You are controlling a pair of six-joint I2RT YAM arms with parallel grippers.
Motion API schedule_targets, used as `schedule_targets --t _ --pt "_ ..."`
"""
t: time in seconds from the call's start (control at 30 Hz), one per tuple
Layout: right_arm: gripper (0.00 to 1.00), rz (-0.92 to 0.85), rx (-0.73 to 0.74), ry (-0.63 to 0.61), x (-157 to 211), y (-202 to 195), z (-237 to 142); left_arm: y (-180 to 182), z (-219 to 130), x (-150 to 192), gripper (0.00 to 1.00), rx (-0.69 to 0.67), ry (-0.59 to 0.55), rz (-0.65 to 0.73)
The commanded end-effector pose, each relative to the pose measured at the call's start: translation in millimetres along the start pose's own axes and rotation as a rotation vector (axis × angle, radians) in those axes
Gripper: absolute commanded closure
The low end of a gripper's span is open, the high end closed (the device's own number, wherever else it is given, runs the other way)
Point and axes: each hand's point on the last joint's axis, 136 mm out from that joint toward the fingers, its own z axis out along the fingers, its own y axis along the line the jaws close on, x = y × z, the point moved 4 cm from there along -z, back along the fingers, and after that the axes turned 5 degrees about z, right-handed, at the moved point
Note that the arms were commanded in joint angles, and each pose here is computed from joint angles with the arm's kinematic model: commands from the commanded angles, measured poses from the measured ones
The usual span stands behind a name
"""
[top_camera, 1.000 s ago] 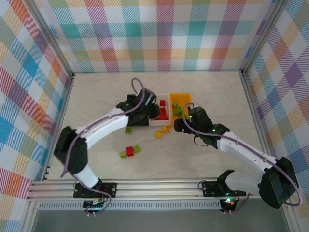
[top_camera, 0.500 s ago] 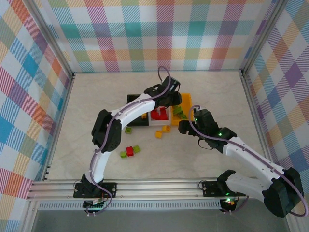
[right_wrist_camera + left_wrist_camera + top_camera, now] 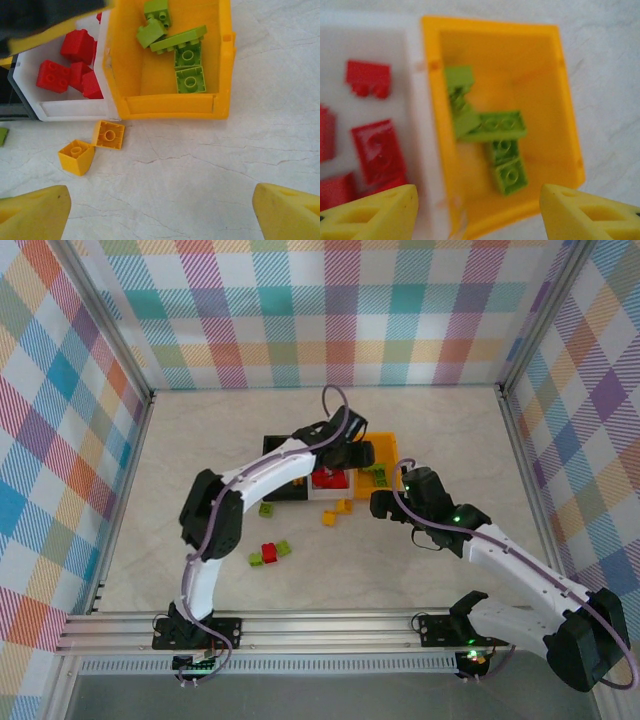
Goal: Sort the legos into containers by color
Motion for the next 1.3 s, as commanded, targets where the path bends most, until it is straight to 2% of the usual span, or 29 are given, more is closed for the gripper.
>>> schedule_targets --t 0.0,0.33,0.5,0.77,0.9,1.03,1.1,1.27 --pt "0.08 -0.02 -0.046 0.02 1.9 6.4 1.9 11.9 -51.0 -7.0 0.34 0.024 -0.094 -0.013" --pt "0.09 -0.024 -0.081 0.067 8.2 17.6 22.6 137.9 -103.9 97.3 0.32 -0.125 -0.027 -0.146" --pt "0.09 -0.025 -0.081 0.073 7.5 19.9 27.5 178.8 -105.4 134.7 0.34 -0.2 0.05 -0.194" --pt "0.09 -0.025 -0.08 0.071 8.4 18.8 27.1 204.6 -128.8 181.1 0.31 -0.26 0.081 -0.244" --pt "0.09 -0.021 -0.083 0.069 9.0 18.9 28.0 212.9 -145.8 199.3 0.41 -0.275 0.082 -0.274" --pt "0.09 -0.017 -0.083 0.068 10.1 17.9 28.6 218.3 -157.0 215.4 0.42 -0.277 0.094 -0.296" --pt "0.09 -0.018 -0.081 0.066 10.3 17.4 29.1 218.7 -153.6 224.8 0.36 -0.263 0.129 -0.303" --pt "0.08 -0.018 -0.08 0.066 11.3 16.9 31.1 213.7 -135.5 240.9 0.36 -0.188 0.161 -0.324"
